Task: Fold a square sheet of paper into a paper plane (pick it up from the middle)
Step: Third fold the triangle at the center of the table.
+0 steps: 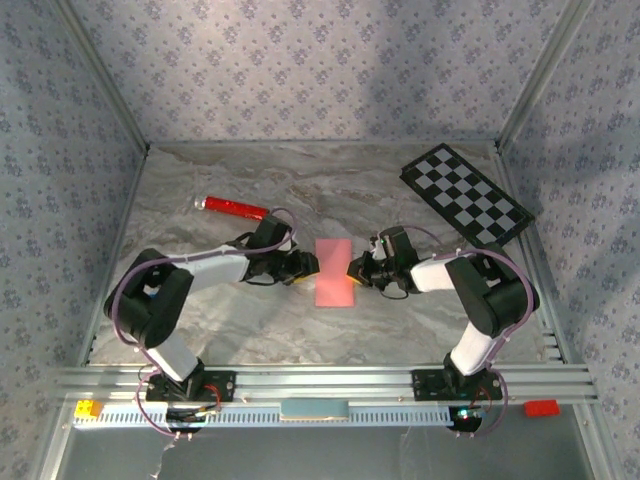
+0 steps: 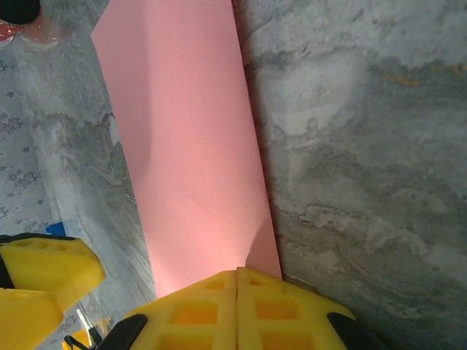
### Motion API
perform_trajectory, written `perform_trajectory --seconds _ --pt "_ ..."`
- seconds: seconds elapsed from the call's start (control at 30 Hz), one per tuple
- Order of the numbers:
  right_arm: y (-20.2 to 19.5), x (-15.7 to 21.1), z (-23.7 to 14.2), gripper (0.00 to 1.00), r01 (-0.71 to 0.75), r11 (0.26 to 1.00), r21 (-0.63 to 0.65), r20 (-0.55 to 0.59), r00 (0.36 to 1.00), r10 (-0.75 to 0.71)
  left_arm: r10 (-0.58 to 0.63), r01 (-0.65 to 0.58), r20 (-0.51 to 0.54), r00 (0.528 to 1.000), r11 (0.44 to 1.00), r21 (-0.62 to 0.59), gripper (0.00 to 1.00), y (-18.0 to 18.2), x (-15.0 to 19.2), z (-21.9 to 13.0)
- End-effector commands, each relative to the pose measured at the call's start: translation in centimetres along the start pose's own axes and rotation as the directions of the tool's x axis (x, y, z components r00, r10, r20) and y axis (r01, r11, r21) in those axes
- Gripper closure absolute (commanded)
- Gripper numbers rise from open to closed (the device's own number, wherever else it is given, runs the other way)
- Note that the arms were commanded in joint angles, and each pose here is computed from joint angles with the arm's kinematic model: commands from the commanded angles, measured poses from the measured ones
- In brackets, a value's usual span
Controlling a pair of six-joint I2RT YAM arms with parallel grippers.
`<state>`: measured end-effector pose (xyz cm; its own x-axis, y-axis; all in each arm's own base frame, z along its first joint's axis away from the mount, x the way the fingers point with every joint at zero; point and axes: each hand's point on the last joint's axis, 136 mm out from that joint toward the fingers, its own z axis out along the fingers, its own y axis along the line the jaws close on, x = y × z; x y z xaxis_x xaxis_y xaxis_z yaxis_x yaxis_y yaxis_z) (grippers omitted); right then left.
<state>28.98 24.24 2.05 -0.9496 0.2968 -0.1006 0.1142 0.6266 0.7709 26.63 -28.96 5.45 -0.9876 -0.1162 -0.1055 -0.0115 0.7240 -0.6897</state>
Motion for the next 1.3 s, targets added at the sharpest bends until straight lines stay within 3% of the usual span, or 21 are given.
perform_trajectory --seconds 0.0,1.27 --pt "-3.3 1.5 0.3 0.93 -0.059 0.991 0.122 -0.023 0.998 0.062 0.011 -0.010 -0.023 1.000 0.999 0.037 0.58 -1.3 -0.1 0.6" --pt "-3.9 1.8 0.3 0.95 -0.054 0.987 0.149 -0.033 0.998 0.060 -0.013 0.013 -0.104 0.994 1.000 0.005 0.69 0.1 0.7 3.3"
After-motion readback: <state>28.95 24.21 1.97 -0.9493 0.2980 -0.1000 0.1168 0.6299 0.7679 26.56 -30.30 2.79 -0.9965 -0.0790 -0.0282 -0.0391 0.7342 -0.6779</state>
